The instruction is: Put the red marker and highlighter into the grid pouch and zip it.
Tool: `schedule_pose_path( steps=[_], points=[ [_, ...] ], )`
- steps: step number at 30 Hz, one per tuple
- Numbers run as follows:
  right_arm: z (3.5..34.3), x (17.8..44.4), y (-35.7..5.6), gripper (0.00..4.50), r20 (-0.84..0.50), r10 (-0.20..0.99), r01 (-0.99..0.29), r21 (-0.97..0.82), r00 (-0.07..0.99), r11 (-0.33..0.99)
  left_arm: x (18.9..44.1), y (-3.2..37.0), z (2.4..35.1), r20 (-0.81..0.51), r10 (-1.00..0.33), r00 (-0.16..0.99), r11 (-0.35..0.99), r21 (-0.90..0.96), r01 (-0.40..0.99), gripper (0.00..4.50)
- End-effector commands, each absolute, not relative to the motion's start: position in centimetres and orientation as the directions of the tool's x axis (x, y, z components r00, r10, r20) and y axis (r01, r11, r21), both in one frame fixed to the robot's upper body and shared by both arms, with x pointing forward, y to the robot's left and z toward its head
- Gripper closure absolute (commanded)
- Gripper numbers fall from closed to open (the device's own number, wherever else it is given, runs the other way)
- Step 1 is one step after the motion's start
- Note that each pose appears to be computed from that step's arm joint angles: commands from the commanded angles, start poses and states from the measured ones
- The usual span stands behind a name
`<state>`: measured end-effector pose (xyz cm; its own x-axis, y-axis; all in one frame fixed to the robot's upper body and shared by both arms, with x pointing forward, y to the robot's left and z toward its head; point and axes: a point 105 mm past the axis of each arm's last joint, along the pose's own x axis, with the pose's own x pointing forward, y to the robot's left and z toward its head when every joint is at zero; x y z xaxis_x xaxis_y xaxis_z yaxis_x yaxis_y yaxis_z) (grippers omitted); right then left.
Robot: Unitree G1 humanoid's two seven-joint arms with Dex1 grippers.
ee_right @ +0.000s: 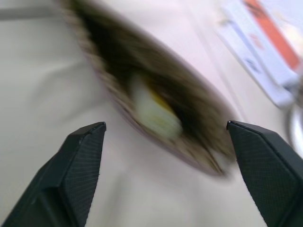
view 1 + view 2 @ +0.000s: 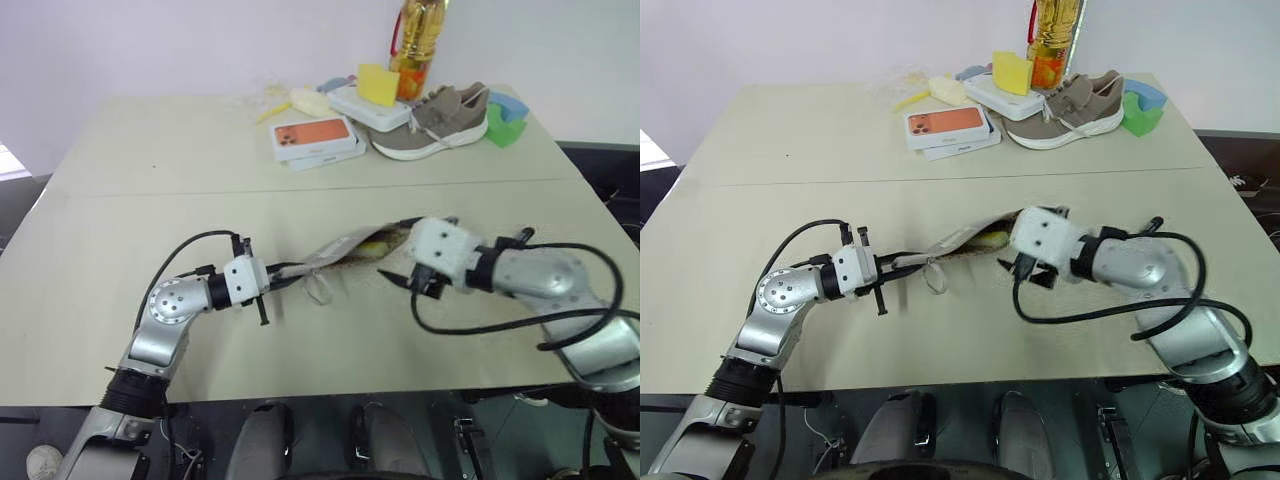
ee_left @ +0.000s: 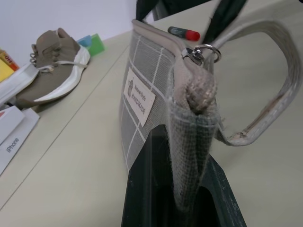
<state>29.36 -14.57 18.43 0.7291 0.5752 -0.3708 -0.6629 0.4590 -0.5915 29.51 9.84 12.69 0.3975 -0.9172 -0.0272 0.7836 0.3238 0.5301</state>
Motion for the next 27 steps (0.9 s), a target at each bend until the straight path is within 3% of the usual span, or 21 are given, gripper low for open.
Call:
schedule_pose_path(
  steps=[1, 3, 5, 6, 7, 11, 15, 20, 24, 27],
  points=[
    [20.1, 29.7, -18.6, 0.55, -0.287, 0.473, -0.551, -0.499, 0.833, 0.668, 30.1, 9.6, 13.5, 0.038, -0.895, 0.445, 0.395, 0.531, 0.750, 4.50],
    [19.5, 29.9, -20.6, 0.55, -0.288, 0.405, -0.496, -0.451, 0.868, 0.742, 30.3, 9.3, 13.5, 0.055, -0.886, 0.461, 0.418, 0.526, 0.741, 4.50],
    [18.7, 30.9, -24.0, 0.55, -0.276, 0.254, -0.335, -0.303, 0.927, 0.892, 30.6, 9.0, 13.4, 0.065, -0.874, 0.481, 0.439, 0.528, 0.727, 4.50],
    [18.2, 31.3, -25.4, 0.27, -0.281, 0.177, -0.249, -0.246, 0.943, 0.937, 30.7, 8.9, 13.3, 0.068, -0.872, 0.485, 0.444, 0.527, 0.724, 4.50],
    [17.8, 31.4, -26.7, 0.01, -0.289, 0.108, -0.169, -0.196, 0.951, 0.966, 30.8, 8.8, 13.2, 0.070, -0.868, 0.491, 0.450, 0.526, 0.721, 4.50],
    [16.2, 31.4, -30.6, 0.01, -0.312, -0.163, 0.147, -0.075, 0.936, 0.986, 31.2, 8.2, 13.0, 0.077, -0.860, 0.505, 0.468, 0.516, 0.718, 4.50],
    [12.5, 30.9, -31.2, 0.01, -0.399, -0.268, 0.289, -0.008, 0.877, 0.957, 31.6, 7.5, 13.0, 0.088, -0.865, 0.495, 0.467, 0.505, 0.726, 4.50],
    [11.0, 31.5, -30.8, 0.01, -0.420, -0.291, 0.342, 0.049, 0.860, 0.939, 31.9, 6.9, 12.9, 0.092, -0.870, 0.485, 0.461, 0.502, 0.731, 4.50],
    [10.4, 31.9, -30.8, 1.30, -0.433, -0.314, 0.379, 0.070, 0.845, 0.923, 31.9, 6.9, 13.0, 0.099, -0.868, 0.487, 0.466, 0.501, 0.729, 4.50],
    [10.9, 32.1, -30.7, 2.85, -0.414, -0.316, 0.376, 0.069, 0.854, 0.924, 32.0, 7.1, 13.0, 0.100, -0.863, 0.495, 0.474, 0.500, 0.725, 4.50]
  ],
)
